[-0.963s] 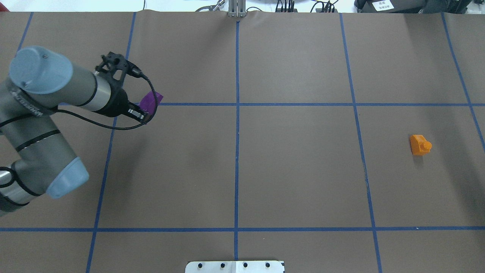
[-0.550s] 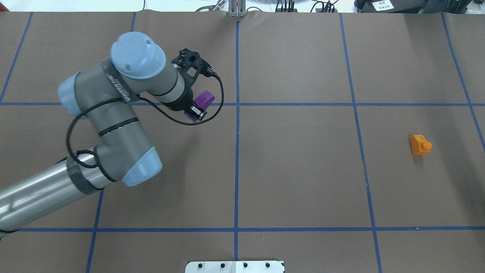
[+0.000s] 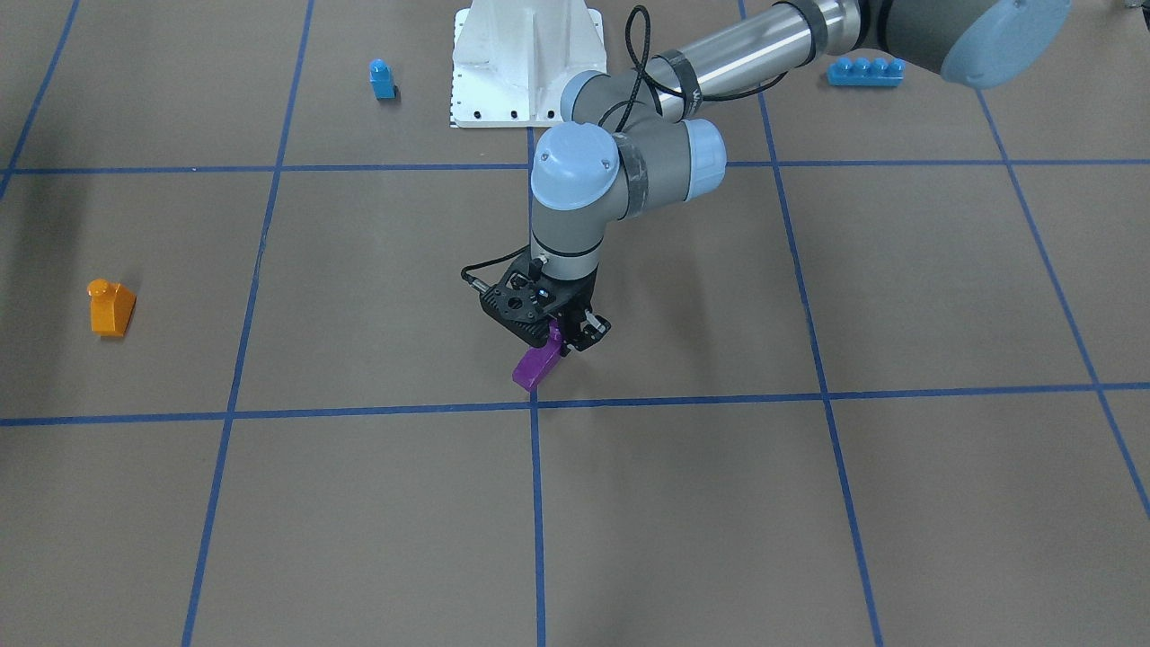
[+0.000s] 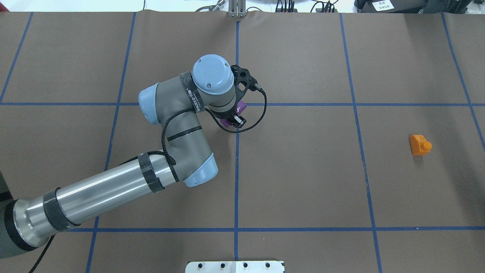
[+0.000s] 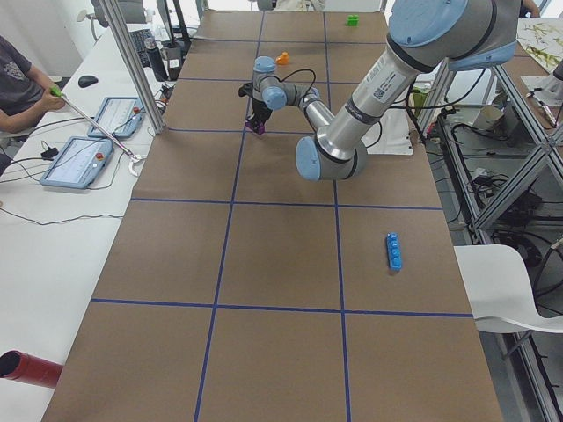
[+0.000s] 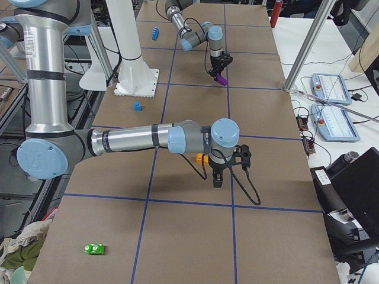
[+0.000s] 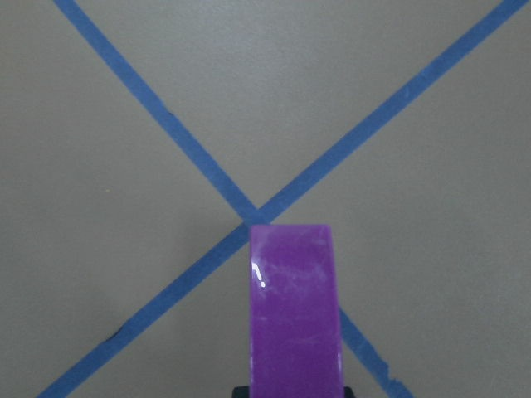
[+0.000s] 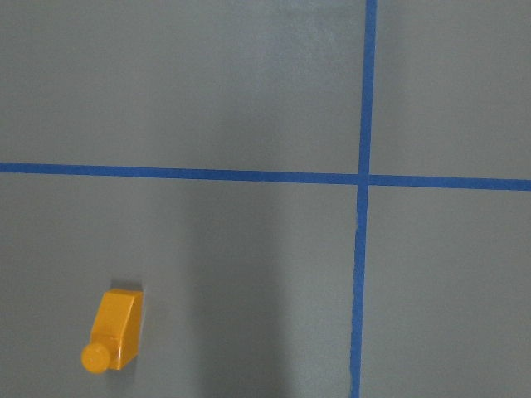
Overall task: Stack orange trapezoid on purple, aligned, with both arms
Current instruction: 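Carry the purple block with the left gripper toward the table center, then set the purple block down, open and raise the left gripper, then lower the right gripper onto the orange trapezoid block and close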
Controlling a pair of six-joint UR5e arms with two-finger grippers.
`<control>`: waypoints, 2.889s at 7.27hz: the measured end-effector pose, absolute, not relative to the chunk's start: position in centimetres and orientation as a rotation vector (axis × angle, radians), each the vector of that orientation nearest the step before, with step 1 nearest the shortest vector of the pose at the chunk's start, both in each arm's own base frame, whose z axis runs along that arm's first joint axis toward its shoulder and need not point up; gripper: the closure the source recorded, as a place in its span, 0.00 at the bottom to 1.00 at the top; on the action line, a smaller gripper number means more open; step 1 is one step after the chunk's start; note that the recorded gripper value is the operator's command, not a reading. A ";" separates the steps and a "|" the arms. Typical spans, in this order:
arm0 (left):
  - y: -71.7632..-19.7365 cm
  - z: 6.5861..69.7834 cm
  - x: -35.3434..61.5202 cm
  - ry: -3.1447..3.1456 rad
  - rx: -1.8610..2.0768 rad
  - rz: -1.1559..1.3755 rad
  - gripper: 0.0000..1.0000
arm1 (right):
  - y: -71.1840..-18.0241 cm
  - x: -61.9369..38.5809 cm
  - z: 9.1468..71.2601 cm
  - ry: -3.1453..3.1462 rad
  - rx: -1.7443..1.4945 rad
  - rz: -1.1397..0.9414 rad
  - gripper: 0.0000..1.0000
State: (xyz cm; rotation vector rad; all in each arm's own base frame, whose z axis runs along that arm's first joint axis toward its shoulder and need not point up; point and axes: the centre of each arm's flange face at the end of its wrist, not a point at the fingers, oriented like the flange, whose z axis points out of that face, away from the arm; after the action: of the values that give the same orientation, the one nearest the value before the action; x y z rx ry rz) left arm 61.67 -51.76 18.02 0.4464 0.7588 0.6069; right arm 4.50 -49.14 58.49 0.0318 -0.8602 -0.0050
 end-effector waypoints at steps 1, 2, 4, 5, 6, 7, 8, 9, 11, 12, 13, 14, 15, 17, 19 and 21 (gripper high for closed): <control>-51.7 17.8 62.4 0.758 0.443 0.612 1.00 | -49.2 4.5 58.5 -0.860 0.031 -0.003 0.00; -51.5 17.6 62.8 0.758 0.441 0.617 0.84 | -49.2 4.5 58.6 -0.860 0.029 -0.001 0.00; -51.5 16.4 63.9 0.760 0.438 0.622 0.41 | -49.4 4.5 58.5 -0.860 0.030 -0.002 0.00; -51.7 15.8 64.4 0.761 0.438 0.624 0.27 | -49.6 4.5 58.5 -0.860 0.030 -0.002 0.00; -51.8 15.7 64.5 0.756 0.442 0.622 0.27 | -49.8 4.5 58.5 -0.859 0.031 -0.002 0.00; -51.8 15.8 64.7 0.741 0.452 0.620 0.27 | -50.0 4.5 58.4 -0.859 0.032 -0.002 0.00; -51.9 15.9 64.8 0.726 0.466 0.625 0.15 | -50.1 4.5 58.4 -0.859 0.033 -0.003 0.00; -52.1 15.8 64.7 0.719 0.480 0.634 0.01 | -50.2 4.5 58.3 -0.859 0.035 -0.004 0.00; -53.2 14.8 63.4 0.733 0.502 0.615 0.00 | -50.4 4.4 57.8 -0.860 0.043 -0.009 0.00; -54.0 14.1 62.3 0.751 0.504 0.605 0.00 | -50.6 4.1 57.2 -0.859 0.050 -0.014 0.00; -54.7 13.2 60.9 0.782 0.492 0.591 0.00 | -51.0 3.1 56.4 -0.859 0.047 -0.015 0.00; -55.5 12.4 59.2 0.798 0.470 0.563 0.00 | -51.2 1.3 55.3 -0.859 0.034 -0.004 0.00; -56.2 11.7 57.3 0.797 0.453 0.538 0.00 | -51.3 -1.2 54.2 -0.851 0.028 0.021 0.00; -58.2 10.6 52.3 0.822 0.421 0.497 0.00 | -49.4 -6.7 54.1 -0.850 0.049 0.098 0.00; -60.5 13.1 46.2 0.836 0.398 0.459 0.00 | -46.4 -11.6 55.6 -0.848 0.042 0.104 0.00; -61.2 15.4 42.1 0.831 0.390 0.462 0.00 | -44.8 -14.9 56.7 -0.824 0.011 0.068 0.00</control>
State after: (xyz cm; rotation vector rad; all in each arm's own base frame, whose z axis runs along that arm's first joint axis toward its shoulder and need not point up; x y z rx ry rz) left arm 42.14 -61.17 15.40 0.3897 0.8315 0.4622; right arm -14.92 -44.80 56.65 0.0108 -0.8241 0.0681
